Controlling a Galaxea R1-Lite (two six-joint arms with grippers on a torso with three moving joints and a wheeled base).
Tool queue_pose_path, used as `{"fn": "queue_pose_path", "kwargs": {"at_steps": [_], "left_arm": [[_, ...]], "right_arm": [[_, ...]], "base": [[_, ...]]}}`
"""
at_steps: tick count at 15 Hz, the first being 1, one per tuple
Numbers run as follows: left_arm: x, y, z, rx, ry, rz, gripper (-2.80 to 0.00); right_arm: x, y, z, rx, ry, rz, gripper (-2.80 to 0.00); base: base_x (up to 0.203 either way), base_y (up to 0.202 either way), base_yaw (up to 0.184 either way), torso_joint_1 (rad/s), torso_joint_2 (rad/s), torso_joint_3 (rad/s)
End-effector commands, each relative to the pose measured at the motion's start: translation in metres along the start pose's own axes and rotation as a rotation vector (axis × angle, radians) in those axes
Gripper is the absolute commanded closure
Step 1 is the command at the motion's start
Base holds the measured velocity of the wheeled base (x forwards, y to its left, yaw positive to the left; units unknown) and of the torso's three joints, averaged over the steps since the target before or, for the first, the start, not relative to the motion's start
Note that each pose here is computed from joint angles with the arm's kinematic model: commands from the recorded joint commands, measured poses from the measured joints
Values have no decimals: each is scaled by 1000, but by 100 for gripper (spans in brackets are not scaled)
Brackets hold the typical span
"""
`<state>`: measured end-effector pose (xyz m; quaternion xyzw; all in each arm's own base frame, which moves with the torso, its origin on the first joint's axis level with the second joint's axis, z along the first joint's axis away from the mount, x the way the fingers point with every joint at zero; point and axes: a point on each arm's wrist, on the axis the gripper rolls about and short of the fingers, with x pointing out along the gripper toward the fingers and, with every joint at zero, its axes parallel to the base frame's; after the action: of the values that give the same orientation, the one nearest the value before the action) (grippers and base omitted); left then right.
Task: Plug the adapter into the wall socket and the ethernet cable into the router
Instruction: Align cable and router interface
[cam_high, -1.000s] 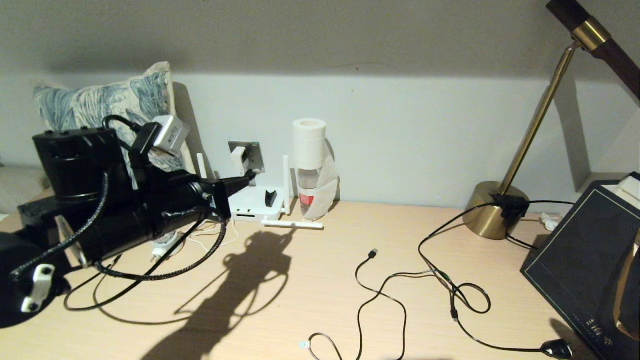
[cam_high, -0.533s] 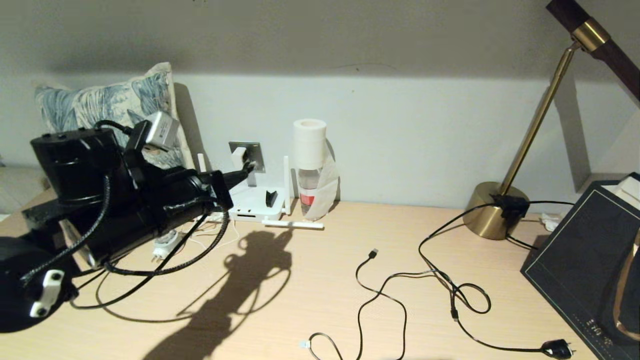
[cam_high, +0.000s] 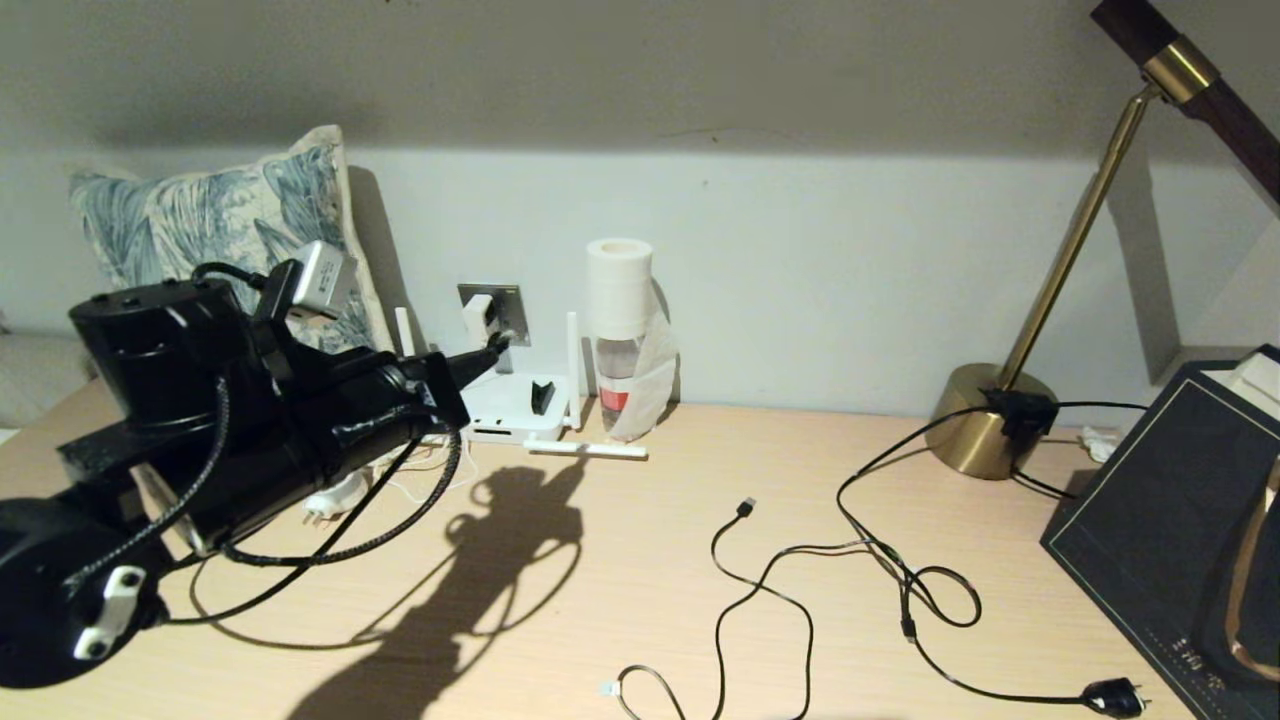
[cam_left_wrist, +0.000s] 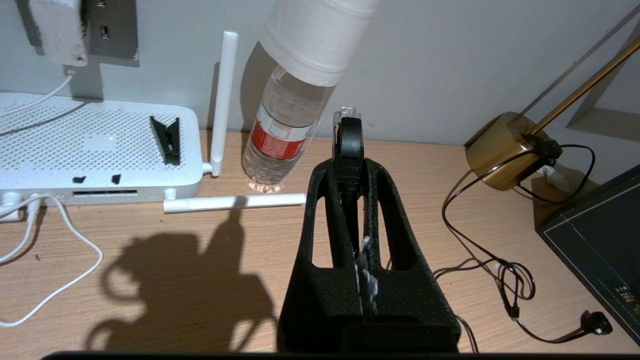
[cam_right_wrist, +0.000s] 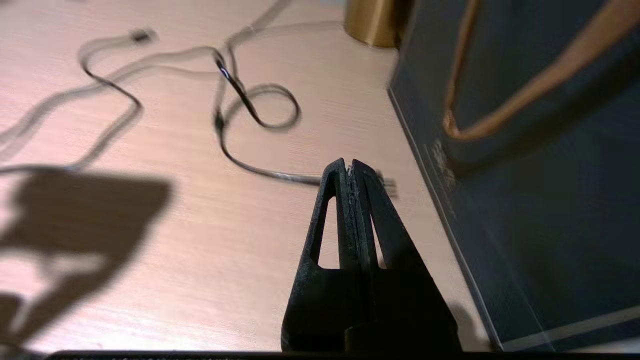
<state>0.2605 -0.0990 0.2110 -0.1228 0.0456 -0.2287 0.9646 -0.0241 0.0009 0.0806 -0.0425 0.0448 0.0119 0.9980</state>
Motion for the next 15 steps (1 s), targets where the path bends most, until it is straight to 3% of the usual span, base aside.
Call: {"fn": "queue_pose_path", "kwargs": {"at_steps": [1, 3, 9, 12, 15], "left_arm": [[-3, 1, -3, 26, 2, 26, 0], [-5, 6, -8, 77, 9, 97, 0], [-6, 23, -9, 156, 14, 218, 0], [6, 36, -19, 183, 45, 328, 0], [19, 44, -34, 187, 100, 354, 0]], "right_arm": [[0, 0, -4, 3, -56, 4, 0], [0, 0, -5, 5, -53, 4, 0], [0, 0, -4, 8, -55, 3, 0], [0, 0, -4, 8, -55, 3, 0], [0, 0, -4, 8, -54, 3, 0]], "base": [[0, 0, 0, 0, 0, 0], [0, 0, 0, 0, 0, 0], [0, 0, 0, 0, 0, 0], [0, 0, 0, 0, 0, 0], [0, 0, 0, 0, 0, 0]]}}
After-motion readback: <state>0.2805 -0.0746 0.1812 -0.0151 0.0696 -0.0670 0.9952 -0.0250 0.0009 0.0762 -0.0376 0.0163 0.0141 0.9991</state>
